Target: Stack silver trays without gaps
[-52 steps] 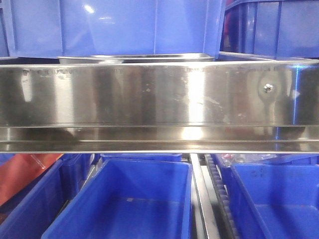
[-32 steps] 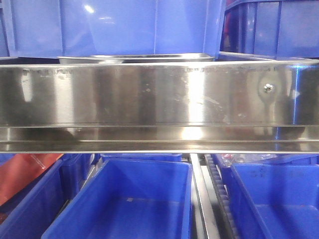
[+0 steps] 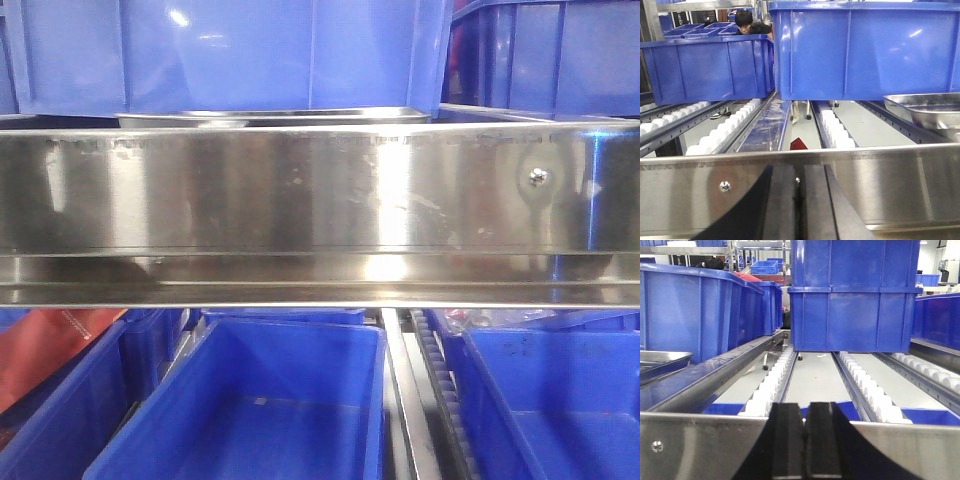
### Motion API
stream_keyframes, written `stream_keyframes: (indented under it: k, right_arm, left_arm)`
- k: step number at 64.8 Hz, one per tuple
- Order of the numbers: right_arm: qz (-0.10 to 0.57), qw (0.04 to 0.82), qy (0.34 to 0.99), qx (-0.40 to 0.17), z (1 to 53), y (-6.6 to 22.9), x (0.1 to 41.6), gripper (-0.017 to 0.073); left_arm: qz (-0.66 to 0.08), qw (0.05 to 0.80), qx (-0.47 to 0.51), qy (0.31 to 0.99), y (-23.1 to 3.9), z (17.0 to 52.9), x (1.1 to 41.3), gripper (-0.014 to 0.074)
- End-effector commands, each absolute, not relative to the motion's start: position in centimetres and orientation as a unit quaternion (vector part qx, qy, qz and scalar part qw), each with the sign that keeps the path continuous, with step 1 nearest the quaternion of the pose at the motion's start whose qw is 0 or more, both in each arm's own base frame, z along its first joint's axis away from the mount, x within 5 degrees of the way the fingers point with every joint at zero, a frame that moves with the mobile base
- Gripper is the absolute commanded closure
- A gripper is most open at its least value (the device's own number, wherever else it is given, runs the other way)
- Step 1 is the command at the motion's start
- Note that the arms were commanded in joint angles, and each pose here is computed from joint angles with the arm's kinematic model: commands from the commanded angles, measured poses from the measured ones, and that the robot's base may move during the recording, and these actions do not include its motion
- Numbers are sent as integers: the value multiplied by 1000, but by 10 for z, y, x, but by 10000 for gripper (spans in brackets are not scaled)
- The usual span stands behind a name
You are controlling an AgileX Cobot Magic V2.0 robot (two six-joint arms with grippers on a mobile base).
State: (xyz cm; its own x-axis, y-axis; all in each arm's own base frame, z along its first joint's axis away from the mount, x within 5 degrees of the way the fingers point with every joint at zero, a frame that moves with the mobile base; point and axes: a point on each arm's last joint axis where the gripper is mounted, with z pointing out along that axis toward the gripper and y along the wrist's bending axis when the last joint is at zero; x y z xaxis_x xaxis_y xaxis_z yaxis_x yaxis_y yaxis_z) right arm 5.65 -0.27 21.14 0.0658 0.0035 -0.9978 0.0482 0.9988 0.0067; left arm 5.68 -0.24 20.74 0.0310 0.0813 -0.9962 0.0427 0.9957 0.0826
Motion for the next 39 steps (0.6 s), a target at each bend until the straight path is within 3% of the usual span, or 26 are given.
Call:
stream_keyframes:
  k: [1, 24, 39]
  right_arm:
    - [-15, 741, 671, 19, 214, -3, 56, 638]
    - [2, 798, 602, 40, 250, -4, 49, 638]
    - [17, 755, 655, 25, 296, 1, 33, 638]
  left_arm:
    - [13, 728, 47, 683, -3, 211, 56, 605]
    - [1, 775, 36, 631, -3, 240, 51, 605]
    - [5, 757, 31, 653, -1, 297, 37, 605]
